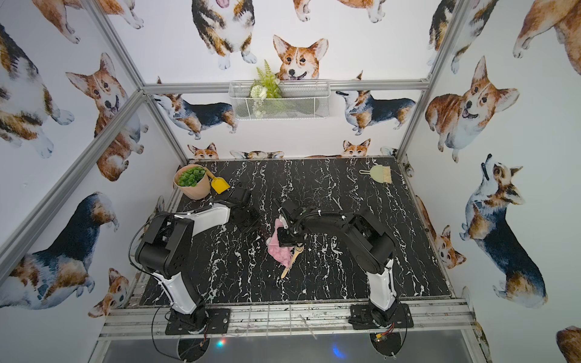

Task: Wipe the watch dial
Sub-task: Wipe the dirt from the watch dial.

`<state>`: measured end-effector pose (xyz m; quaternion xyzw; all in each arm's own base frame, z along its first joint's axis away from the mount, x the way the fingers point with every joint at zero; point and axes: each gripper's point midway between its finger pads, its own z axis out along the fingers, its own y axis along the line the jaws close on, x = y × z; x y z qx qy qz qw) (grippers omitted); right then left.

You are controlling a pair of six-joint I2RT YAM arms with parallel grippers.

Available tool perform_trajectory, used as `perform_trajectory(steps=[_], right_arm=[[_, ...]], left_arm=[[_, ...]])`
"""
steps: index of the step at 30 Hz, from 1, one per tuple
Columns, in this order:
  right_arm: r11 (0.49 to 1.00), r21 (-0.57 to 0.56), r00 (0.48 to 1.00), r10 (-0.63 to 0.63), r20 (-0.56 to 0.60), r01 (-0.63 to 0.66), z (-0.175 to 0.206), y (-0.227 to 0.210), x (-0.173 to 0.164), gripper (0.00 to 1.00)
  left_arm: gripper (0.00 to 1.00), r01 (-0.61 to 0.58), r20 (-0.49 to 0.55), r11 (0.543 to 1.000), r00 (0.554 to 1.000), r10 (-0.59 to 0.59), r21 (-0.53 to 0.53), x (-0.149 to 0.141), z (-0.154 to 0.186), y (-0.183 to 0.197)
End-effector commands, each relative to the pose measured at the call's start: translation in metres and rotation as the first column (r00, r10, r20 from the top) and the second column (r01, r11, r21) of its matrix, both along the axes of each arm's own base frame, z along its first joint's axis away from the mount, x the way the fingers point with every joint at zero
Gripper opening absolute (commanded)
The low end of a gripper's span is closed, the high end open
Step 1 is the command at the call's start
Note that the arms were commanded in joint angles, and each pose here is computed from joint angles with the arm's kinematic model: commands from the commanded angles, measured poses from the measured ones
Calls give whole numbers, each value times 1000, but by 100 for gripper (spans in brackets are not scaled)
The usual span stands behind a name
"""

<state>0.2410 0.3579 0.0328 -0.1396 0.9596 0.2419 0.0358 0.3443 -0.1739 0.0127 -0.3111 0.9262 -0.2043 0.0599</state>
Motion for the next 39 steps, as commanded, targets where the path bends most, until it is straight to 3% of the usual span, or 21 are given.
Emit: perform_trajectory(steps=[1,6,13,27,39], right_arm=[[1000,21,999,2,42,-3,19,9,8,0],[997,80,997,15,80,-22,44,39,18,0],[993,115,1000,-8,4,7,17,59,13,0],[999,34,998,-38,-46,39,-14,17,-3,0],[993,120,998,-22,55,16,42,41,20,0]], left_arm=[[0,-13,-169,990,985,38,143,-41,-24,29],[0,-13,-168,990,985,36,140,-42,-23,28],[0,-19,-169,992,985,39,121,-40,-20,25],[0,-22,-174,992,984,44,127,-39,-23,25],[0,-19,-177,992,983,41,123,-39,-23,24]])
